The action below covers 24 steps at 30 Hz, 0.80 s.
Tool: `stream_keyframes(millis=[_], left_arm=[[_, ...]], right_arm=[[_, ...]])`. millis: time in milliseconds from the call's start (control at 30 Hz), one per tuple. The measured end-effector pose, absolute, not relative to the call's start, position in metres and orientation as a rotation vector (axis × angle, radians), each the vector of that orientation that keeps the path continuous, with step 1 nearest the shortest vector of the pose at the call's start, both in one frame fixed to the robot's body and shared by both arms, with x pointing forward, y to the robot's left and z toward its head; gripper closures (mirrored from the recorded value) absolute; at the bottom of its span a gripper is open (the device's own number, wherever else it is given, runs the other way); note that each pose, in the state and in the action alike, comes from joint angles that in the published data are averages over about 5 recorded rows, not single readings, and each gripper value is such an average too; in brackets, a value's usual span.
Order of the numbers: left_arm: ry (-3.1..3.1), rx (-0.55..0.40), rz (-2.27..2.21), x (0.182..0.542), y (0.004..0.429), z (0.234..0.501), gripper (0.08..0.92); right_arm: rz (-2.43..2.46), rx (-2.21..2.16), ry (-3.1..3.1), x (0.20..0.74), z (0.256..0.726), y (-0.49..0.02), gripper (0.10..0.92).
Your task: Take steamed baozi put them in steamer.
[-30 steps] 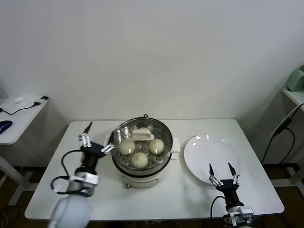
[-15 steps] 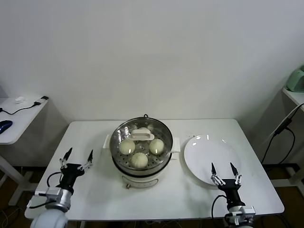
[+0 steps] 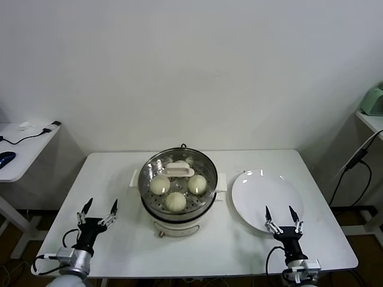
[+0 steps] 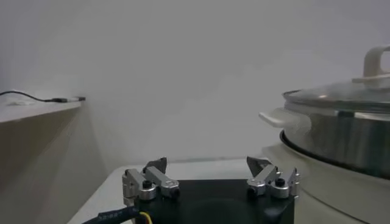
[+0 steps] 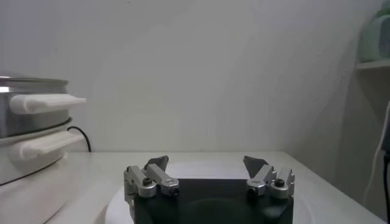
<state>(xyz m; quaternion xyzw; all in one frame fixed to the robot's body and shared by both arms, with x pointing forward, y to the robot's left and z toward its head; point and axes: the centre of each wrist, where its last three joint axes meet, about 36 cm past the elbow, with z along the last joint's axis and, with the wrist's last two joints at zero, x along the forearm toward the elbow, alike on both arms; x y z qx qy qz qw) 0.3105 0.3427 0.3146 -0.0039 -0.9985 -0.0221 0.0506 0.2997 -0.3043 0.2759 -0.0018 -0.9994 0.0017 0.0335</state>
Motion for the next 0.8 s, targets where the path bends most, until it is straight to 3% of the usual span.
stream_keyframes(millis=[800], left_arm=[[-3.042,-0.012,-0.057,0.300,0.339,0.308,0.177]], right_arm=[[-0.005,0.016,-3.056,0.295,0.273,-0.297,0.200]])
